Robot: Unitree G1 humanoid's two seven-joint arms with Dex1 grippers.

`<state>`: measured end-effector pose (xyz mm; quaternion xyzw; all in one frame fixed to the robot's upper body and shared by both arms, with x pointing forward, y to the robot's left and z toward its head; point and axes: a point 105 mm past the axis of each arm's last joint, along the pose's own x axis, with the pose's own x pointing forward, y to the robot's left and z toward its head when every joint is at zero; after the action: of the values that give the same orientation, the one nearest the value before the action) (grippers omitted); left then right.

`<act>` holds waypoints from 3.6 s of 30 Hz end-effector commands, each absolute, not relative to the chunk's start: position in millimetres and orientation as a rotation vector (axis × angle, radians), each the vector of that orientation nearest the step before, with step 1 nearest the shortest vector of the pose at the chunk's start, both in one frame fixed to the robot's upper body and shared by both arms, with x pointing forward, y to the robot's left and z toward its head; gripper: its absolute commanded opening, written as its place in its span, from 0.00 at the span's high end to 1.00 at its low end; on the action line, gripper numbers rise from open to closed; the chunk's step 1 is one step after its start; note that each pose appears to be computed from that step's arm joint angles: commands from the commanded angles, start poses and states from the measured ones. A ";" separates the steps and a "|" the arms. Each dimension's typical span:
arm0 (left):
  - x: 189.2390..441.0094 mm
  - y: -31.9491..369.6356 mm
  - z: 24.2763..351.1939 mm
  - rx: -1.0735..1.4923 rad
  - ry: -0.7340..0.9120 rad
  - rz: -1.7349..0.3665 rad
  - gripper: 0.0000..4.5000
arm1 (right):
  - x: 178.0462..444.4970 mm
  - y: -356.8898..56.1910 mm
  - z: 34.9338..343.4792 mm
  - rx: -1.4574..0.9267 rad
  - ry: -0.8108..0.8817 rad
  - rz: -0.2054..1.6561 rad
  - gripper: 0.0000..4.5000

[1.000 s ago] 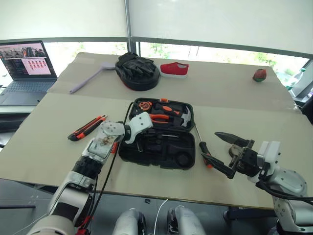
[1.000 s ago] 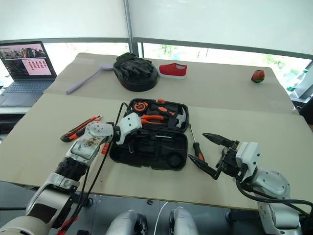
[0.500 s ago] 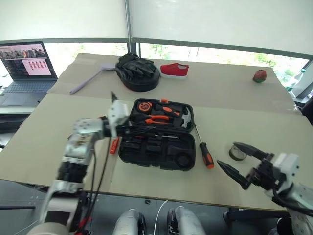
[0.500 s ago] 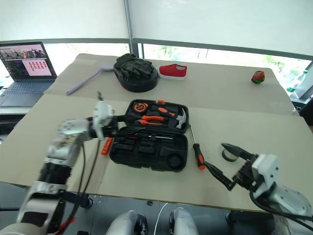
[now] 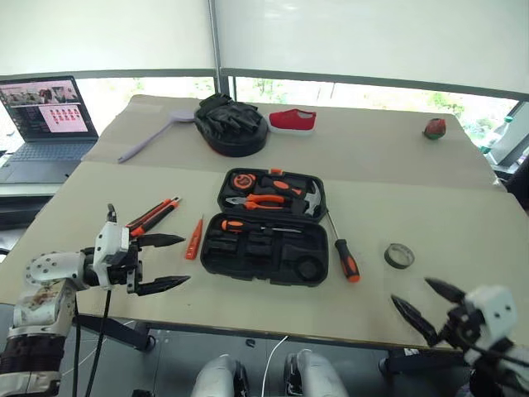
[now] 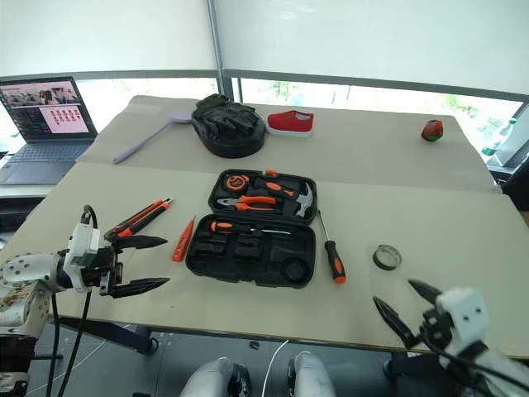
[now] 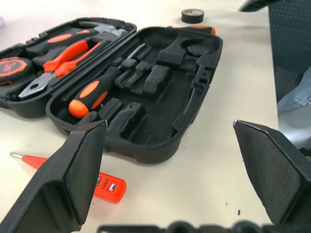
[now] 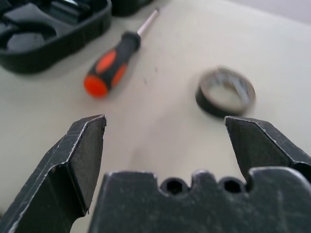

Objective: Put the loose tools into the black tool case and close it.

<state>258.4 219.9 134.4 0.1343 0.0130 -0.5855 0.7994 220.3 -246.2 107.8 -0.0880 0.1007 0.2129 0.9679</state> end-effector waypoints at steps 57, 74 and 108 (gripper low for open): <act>236.1 199.1 149.7 0.241 -0.120 -1.077 0.00 | 331.3 -77.8 138.4 -0.878 0.295 1.209 0.77; 243.9 189.9 159.1 0.229 -0.163 -1.052 0.00 | 337.2 -80.0 135.4 -0.794 0.296 1.200 0.01; 243.6 213.0 130.7 0.251 -0.014 -0.914 0.00 | 335.6 -32.5 96.1 -0.669 0.140 1.279 1.00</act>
<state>242.2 204.7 127.5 0.1092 -0.0077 -0.4583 0.8820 343.2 -37.5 112.6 -0.2831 0.0396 0.5697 0.7705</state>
